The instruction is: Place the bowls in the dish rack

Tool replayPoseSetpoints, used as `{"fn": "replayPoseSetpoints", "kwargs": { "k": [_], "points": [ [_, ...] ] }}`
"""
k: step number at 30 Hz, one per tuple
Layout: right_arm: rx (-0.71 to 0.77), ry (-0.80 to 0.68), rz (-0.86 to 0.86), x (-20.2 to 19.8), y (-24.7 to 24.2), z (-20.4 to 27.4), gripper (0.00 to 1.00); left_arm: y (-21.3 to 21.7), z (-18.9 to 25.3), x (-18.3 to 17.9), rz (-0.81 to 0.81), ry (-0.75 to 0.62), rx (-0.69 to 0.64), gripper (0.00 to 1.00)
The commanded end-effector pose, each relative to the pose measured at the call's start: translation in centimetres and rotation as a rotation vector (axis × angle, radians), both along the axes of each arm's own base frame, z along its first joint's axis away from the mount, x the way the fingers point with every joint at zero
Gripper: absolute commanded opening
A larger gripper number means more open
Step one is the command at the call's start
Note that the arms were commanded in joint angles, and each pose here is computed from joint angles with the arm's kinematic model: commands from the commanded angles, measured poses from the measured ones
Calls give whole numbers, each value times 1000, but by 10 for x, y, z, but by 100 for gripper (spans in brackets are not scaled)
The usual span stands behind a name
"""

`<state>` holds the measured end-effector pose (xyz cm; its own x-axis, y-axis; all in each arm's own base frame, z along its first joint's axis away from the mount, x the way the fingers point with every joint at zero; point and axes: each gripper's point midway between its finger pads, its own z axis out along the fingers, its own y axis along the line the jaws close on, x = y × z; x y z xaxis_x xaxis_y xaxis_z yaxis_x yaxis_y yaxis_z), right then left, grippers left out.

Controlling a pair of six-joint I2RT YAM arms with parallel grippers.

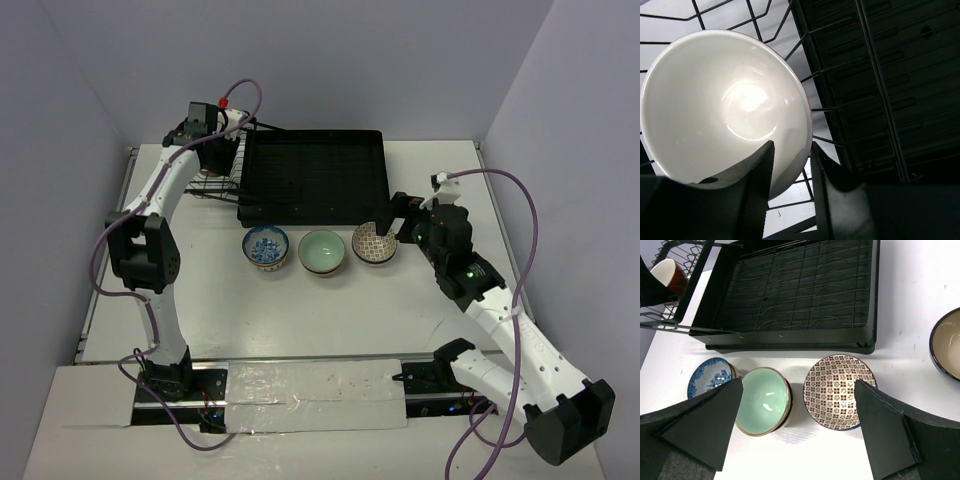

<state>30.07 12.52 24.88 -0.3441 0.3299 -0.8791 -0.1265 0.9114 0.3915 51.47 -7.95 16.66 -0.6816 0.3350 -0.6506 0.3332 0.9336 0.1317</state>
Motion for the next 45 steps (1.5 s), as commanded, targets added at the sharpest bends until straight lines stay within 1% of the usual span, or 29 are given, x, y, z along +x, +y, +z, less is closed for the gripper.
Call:
{"fn": "replayPoseSetpoints", "kwargs": {
  "k": [1, 2, 3, 4, 6, 7, 8, 12, 15, 17, 18, 19, 20, 21, 25, 27, 29, 32, 34, 37, 39, 40, 41, 45],
  "points": [
    [-1, -25, 10, 2, 2, 7, 100, -3, 18, 10, -7, -56, 8, 39],
    [-1, -24, 10, 2, 2, 7, 100, -4, 19, 11, -7, -57, 8, 32],
    [2, -24, 14, 2, 3, 6, 99, -4, 20, 11, -6, -62, 6, 29],
    [1, -21, 16, 2, 4, 5, 99, -5, 24, 13, -8, -74, 3, 20],
    [2, -18, 18, 2, 4, 5, 99, -6, 31, 15, -8, -93, -1, 11],
    [1, -17, 17, 2, 4, 4, 99, -8, 36, 16, -15, -102, -12, 4],
    [1, -17, 17, 2, 4, 4, 99, -10, 43, 18, -14, -120, -25, 0],
    [5, -26, 10, 2, 3, 7, 99, -25, 72, 22, -53, -189, -110, 0],
    [5, -31, 9, 1, 2, 8, 99, -39, 102, 24, -101, -259, -233, 0],
    [6, -33, 9, 0, 2, 9, 99, -41, 119, 22, -115, -286, -320, 0],
    [8, -33, 9, 0, 1, 9, 99, -34, 129, 27, -107, -320, -349, 0],
    [7, -36, 8, -1, 1, 10, 99, -32, 133, 27, -107, -326, -381, 0],
    [6, -37, 5, -1, 0, 9, 99, -36, 133, 24, -124, -306, -454, 0],
    [7, -40, 2, -1, -1, 10, 99, -26, 140, 28, -107, -323, -494, 0],
    [8, -40, 0, -2, -1, 10, 99, -18, 141, 31, -118, -310, -606, 0],
    [6, -42, -6, -3, -3, 11, 99, -7, 139, 31, -130, -282, -686, 0],
    [4, -43, -13, -3, -4, 11, 99, -6, 140, 33, -157, -271, -753, 0],
    [4, -41, -15, -4, -5, 11, 99, -4, 143, 36, -168, -269, -818, 0],
    [5, -44, -16, -4, -5, 11, 99, -6, 141, 36, -185, -240, -869, 0],
    [7, -39, -16, -3, -5, 10, 99, -9, 139, 35, -208, -221, -907, 0],
    [9, -37, -10, -3, -3, 11, 99, -6, 145, 35, -228, -247, -936, 0],
    [11, -38, -11, -3, -3, 12, 99, -8, 139, 31, -224, -203, -991, 0],
    [12, -39, -9, -4, -3, 12, 99, -5, 141, 33, -239, -227, -1003, 0],
    [19, -43, -10, -5, -3, 14, 99, 1, 123, 36, -207, -167, -1046, 0]
  ]
}}
